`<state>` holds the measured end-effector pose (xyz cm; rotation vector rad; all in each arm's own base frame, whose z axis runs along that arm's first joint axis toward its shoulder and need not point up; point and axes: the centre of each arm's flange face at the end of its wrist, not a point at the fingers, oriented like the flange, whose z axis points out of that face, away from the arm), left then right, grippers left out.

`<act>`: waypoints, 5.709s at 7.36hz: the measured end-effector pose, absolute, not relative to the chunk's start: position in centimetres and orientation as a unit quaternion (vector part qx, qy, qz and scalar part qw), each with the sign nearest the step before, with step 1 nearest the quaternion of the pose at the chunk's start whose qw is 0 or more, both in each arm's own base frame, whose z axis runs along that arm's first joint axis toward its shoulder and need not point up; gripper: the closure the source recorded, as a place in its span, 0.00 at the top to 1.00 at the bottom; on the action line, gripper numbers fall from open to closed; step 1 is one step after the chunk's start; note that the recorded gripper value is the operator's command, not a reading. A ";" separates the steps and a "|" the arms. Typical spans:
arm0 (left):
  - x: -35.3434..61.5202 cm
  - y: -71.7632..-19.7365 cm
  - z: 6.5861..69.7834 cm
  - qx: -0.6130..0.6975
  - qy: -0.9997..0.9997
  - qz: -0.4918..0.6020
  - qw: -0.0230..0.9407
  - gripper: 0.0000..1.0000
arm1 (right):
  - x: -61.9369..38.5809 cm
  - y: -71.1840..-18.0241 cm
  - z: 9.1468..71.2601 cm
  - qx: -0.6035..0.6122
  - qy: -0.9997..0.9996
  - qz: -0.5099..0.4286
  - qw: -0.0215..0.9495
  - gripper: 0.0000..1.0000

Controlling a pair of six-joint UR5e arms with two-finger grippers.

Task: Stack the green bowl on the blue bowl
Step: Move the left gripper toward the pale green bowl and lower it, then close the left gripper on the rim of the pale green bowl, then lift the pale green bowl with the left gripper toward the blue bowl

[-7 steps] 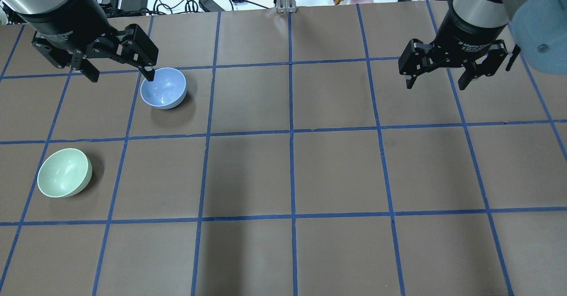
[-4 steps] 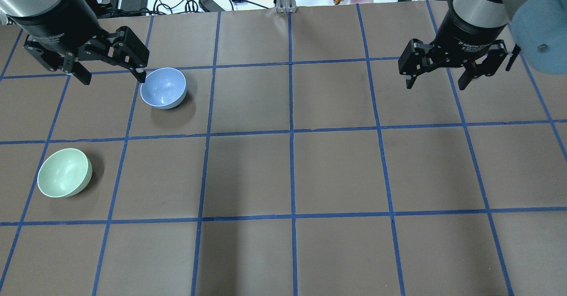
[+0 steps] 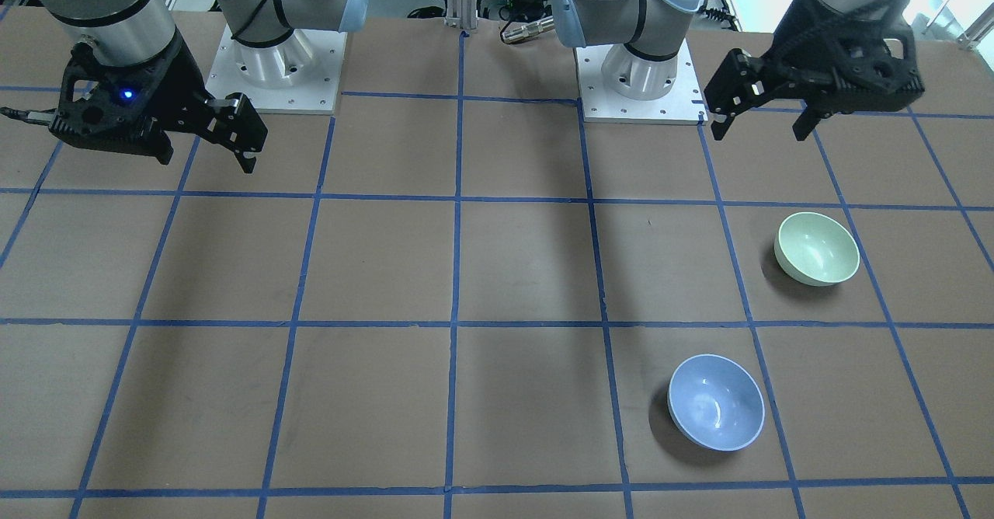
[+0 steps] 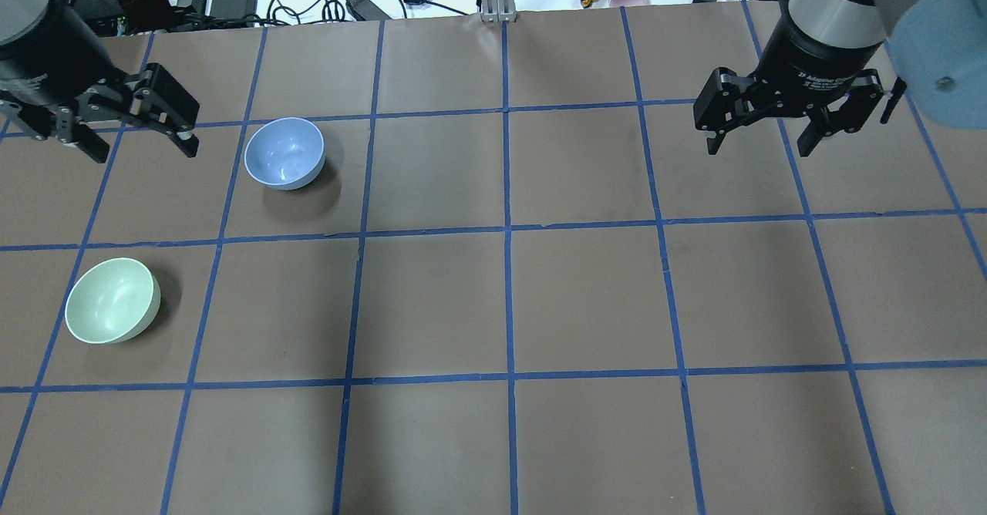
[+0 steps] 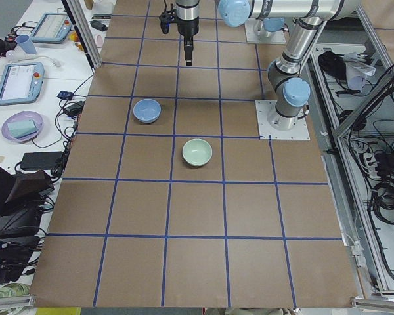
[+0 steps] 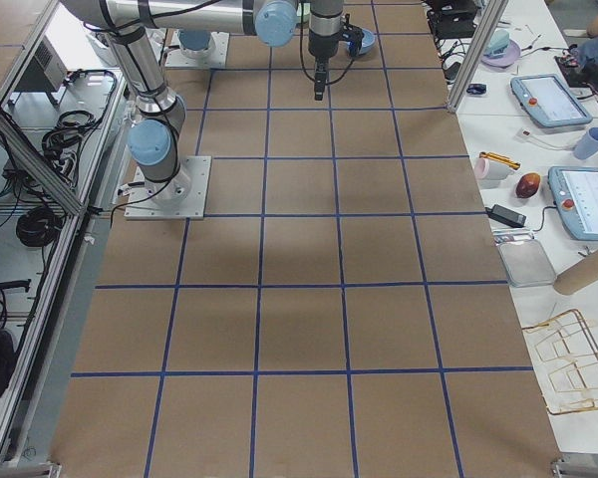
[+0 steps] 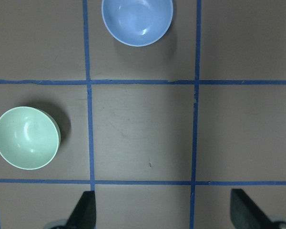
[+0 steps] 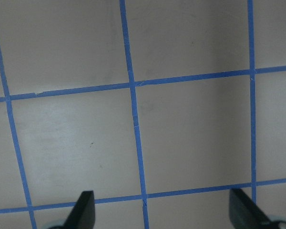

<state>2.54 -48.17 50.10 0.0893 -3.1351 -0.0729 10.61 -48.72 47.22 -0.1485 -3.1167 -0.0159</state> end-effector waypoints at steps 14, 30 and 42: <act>29.6 -42.4 23.4 -0.028 -0.999 0.024 0.034 1.00 | 10.6 -48.7 47.2 -0.048 -0.999 -0.005 0.011 1.00; 30.9 -42.8 17.2 -0.034 -0.997 0.009 0.070 0.00 | 10.6 -48.7 47.2 -0.048 -0.999 -0.005 0.011 1.00; 29.9 -43.7 20.5 -0.044 -0.996 0.016 0.075 0.00 | 10.6 -48.7 47.2 -0.048 -0.999 -0.005 0.011 1.00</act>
